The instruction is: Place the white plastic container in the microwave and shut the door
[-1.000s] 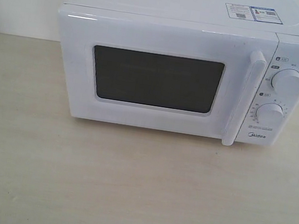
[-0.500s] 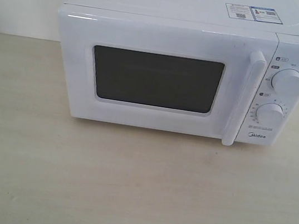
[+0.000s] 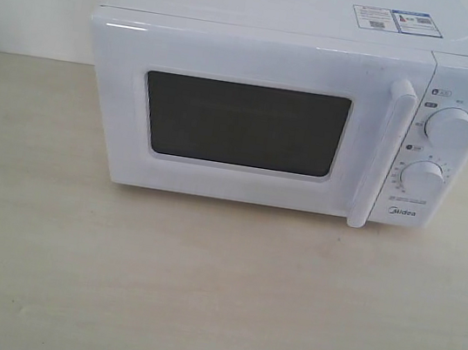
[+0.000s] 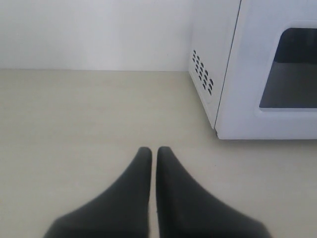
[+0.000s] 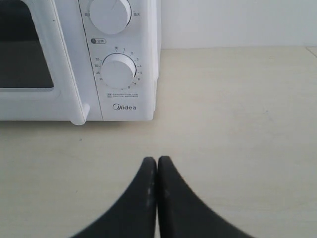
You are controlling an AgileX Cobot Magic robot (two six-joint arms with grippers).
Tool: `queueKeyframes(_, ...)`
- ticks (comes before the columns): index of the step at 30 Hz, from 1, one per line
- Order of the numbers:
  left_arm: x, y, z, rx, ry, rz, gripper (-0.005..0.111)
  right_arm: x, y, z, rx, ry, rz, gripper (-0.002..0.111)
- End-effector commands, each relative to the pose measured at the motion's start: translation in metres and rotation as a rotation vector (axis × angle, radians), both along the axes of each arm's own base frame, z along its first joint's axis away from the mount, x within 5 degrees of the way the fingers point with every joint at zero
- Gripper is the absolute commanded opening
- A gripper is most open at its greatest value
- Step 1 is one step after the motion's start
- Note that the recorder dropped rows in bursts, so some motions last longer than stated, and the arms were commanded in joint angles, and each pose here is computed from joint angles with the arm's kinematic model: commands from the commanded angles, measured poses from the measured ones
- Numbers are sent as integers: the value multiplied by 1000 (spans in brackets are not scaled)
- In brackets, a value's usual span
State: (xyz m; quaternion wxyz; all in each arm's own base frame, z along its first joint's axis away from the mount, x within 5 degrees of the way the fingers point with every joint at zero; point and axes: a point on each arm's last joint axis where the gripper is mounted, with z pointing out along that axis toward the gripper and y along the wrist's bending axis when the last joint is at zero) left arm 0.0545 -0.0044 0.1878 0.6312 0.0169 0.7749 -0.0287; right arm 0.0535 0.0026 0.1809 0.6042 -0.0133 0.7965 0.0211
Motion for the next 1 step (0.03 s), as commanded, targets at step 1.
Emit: queueKeyframes(1, 0, 0, -1, -8, 2, 1, 4, 0, 0, 1, -4, -12, -4, 0)
